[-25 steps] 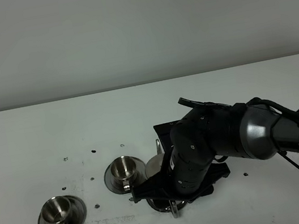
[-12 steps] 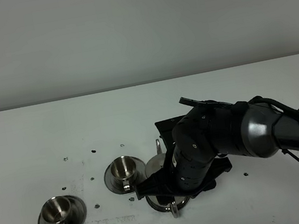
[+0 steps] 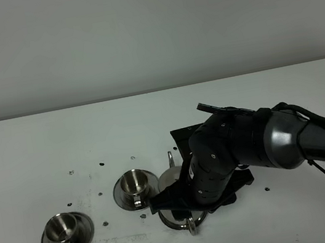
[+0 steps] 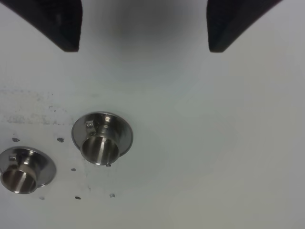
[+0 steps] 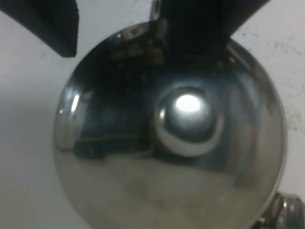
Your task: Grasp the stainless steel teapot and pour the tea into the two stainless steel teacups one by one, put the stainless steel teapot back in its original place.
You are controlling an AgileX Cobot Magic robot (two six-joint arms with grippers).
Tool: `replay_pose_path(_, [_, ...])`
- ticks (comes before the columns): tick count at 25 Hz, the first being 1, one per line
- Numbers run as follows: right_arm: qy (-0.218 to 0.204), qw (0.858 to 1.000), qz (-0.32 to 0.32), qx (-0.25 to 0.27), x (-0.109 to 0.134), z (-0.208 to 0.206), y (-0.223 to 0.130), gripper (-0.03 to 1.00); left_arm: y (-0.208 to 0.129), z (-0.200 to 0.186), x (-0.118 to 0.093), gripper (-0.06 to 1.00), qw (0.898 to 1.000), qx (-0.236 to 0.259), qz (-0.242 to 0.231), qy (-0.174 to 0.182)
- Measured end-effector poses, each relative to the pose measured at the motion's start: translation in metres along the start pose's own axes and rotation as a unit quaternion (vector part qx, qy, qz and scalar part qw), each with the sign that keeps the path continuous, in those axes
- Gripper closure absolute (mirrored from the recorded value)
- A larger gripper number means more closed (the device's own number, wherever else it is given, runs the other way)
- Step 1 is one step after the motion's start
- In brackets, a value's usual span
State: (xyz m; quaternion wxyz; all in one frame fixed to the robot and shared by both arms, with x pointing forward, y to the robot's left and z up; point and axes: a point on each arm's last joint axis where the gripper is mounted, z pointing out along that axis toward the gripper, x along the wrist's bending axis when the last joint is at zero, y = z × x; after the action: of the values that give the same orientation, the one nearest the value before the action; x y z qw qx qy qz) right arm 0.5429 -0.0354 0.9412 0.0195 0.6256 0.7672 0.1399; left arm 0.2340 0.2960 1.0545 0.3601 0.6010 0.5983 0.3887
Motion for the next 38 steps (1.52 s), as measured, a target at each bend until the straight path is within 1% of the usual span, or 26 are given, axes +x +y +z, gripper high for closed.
replay_pose_path(8, [-0.002,1.0,0.001,0.004,-0.0007,0.004,-0.0003,0.42,0.0,0.0,0.0,0.33,1.0,0.0,0.0,0.0])
replay_pose_path(15, [-0.002,1.0,0.0,0.004,-0.0007,0.004,-0.0003,0.49,0.0,0.0,0.0,0.33,1.0,0.0,0.0,0.0])
replay_pose_path(19, [-0.003,1.0,0.0,0.005,-0.0008,0.004,-0.0005,0.57,0.0,0.0,0.0,0.33,1.0,0.0,0.0,0.0])
replay_pose_path(26, [-0.004,1.0,-0.007,0.006,-0.001,0.004,-0.0006,0.75,0.0,0.0,0.0,0.33,1.0,0.0,0.0,0.0])
replay_pose_path(38, [-0.008,0.999,-0.03,0.011,-0.0024,0.0039,-0.0012,0.75,0.0,0.0,0.0,0.33,1.0,0.0,0.0,0.0])
